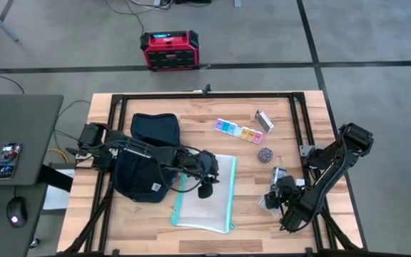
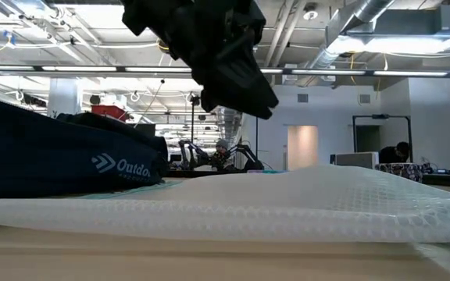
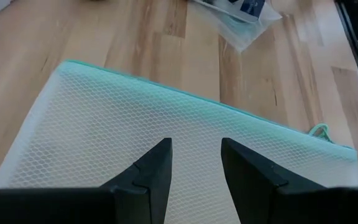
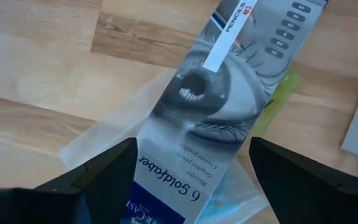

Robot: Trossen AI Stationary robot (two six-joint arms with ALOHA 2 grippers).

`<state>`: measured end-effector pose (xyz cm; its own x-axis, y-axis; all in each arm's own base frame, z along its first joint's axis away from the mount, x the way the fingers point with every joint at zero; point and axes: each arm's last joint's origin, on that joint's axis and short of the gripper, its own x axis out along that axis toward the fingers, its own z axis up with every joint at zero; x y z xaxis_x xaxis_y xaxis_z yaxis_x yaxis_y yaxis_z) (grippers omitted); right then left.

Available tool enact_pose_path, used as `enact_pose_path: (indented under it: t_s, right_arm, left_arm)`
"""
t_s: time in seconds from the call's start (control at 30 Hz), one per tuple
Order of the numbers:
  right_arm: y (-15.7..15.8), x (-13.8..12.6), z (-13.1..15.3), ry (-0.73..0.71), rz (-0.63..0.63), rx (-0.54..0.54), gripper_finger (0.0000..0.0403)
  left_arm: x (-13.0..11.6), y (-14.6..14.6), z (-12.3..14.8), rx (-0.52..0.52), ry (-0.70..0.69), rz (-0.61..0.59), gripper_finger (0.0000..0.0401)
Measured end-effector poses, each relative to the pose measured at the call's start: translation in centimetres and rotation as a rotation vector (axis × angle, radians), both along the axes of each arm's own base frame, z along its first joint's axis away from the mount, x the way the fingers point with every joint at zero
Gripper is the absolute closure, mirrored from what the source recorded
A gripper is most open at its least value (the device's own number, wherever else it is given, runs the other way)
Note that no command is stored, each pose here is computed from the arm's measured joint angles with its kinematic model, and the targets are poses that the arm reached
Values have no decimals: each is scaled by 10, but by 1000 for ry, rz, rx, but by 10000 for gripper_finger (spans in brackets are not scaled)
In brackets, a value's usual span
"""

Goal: Unpack backpack
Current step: Put the pencil case into the zip bag

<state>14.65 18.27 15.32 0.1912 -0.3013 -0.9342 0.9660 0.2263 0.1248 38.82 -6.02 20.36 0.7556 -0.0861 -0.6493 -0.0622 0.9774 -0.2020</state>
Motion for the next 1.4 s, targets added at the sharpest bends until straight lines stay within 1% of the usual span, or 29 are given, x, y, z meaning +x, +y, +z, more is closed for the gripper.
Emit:
enact_pose_path:
  t_s: [0.3,0.33,0.37,0.4,0.47,0.57,0.6,0.63,0.73,0.83,0.9,1.03,1.17,1.27,1.4]
  right_arm:
    - [0,0,0,1,4,-1,97]
    - [0,0,2,35,80,-28,97]
    - [0,1,3,39,123,-33,98]
    - [1,1,4,42,137,-23,97]
    - [4,3,3,37,142,-1,97]
    - [1,8,4,19,109,19,97]
    - [0,9,5,17,101,20,97]
    - [-1,10,5,16,101,22,97]
    - [-3,13,5,18,92,19,97]
    - [-5,16,5,16,79,21,97]
    - [-6,18,5,7,70,30,97]
    - [-7,25,5,-23,52,59,97]
    - [-7,34,6,-61,41,98,97]
    - [-8,37,6,-70,32,121,97]
    - [-9,40,6,-65,71,118,97]
  left_arm:
    - [0,0,0,4,4,-1,276]
    - [-1,14,11,74,31,53,276]
    - [-4,18,22,100,6,79,276]
    - [-7,21,38,108,-48,103,276]
    - [-7,23,52,109,-114,126,276]
    - [-7,17,41,102,-65,91,276]
    - [-9,17,30,107,1,79,276]
    - [-10,17,26,109,21,77,276]
    - [-8,19,46,107,-72,106,276]
    - [-8,17,40,105,-45,93,276]
    - [-10,16,29,107,19,77,276]
    - [-10,19,40,112,-28,98,276]
    - [-11,17,32,111,12,83,276]
    - [-11,18,35,112,4,88,276]
    - [-11,18,35,112,2,90,276]
